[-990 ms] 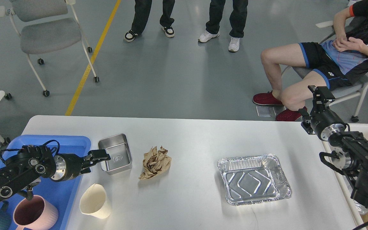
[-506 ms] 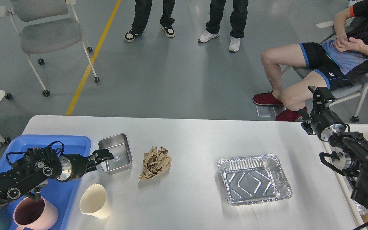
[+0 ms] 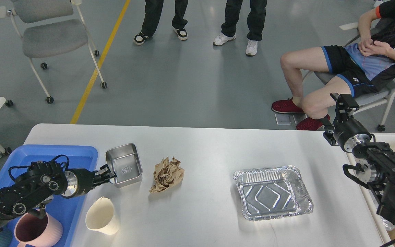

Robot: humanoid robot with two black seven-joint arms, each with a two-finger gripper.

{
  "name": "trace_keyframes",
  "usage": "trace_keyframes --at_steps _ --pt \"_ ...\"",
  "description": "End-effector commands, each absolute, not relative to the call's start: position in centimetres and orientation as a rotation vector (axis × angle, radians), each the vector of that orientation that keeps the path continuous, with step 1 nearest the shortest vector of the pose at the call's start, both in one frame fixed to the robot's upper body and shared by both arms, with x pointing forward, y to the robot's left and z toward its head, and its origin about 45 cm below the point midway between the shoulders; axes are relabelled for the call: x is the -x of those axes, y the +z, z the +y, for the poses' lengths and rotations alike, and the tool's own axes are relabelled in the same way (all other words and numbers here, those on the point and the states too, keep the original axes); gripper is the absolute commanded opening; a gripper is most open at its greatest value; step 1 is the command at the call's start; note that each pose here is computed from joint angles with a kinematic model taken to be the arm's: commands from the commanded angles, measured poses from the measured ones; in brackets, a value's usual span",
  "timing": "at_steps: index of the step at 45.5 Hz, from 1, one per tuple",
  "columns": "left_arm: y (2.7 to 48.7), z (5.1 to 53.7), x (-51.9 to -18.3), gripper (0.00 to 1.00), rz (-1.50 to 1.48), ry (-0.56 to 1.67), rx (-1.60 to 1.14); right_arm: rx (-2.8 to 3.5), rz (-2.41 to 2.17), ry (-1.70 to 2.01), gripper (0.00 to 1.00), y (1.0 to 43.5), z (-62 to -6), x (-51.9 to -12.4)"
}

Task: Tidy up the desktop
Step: 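Reach the left gripper to the steel box and grasp it, then lift the steel box with the left gripper and move it over the blue tray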

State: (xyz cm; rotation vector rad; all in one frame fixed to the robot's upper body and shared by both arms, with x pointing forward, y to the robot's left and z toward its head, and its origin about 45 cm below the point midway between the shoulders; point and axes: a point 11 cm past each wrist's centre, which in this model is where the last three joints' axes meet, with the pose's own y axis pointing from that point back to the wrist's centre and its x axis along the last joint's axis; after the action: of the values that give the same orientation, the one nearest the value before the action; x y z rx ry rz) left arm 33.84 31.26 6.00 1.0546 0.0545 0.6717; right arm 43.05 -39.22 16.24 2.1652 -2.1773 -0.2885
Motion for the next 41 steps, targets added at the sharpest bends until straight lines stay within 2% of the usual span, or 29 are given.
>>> trace_keyframes --at_steps 1,9,18,31,36,41 --pt "5.9 31.5 -33.9 0.22 0.059 0.681 -1.060 -2.166 -2.178 -0.288 1.00 16.3 -39.2 -43.1" --pt "5.8 31.5 -33.9 0.15 0.062 0.683 -1.060 -2.163 -2.178 -0.289 1.00 16.2 -39.2 -43.0" --pt "5.9 31.5 -34.0 0.03 0.058 0.688 -1.060 -2.166 -2.178 -0.288 1.00 16.3 -39.2 -43.1" --pt "5.9 31.4 -34.1 0.00 0.052 0.684 -1.059 -2.166 -2.178 -0.288 1.00 16.3 -39.2 -43.1" --pt "6.8 31.1 -34.9 0.00 0.036 0.674 -1.047 -2.164 -2.179 -0.287 1.00 16.3 -39.2 -43.1" --pt "9.6 30.7 -36.9 0.00 -0.003 0.622 -1.034 -2.165 -2.179 -0.286 1.00 16.3 -39.2 -43.1"
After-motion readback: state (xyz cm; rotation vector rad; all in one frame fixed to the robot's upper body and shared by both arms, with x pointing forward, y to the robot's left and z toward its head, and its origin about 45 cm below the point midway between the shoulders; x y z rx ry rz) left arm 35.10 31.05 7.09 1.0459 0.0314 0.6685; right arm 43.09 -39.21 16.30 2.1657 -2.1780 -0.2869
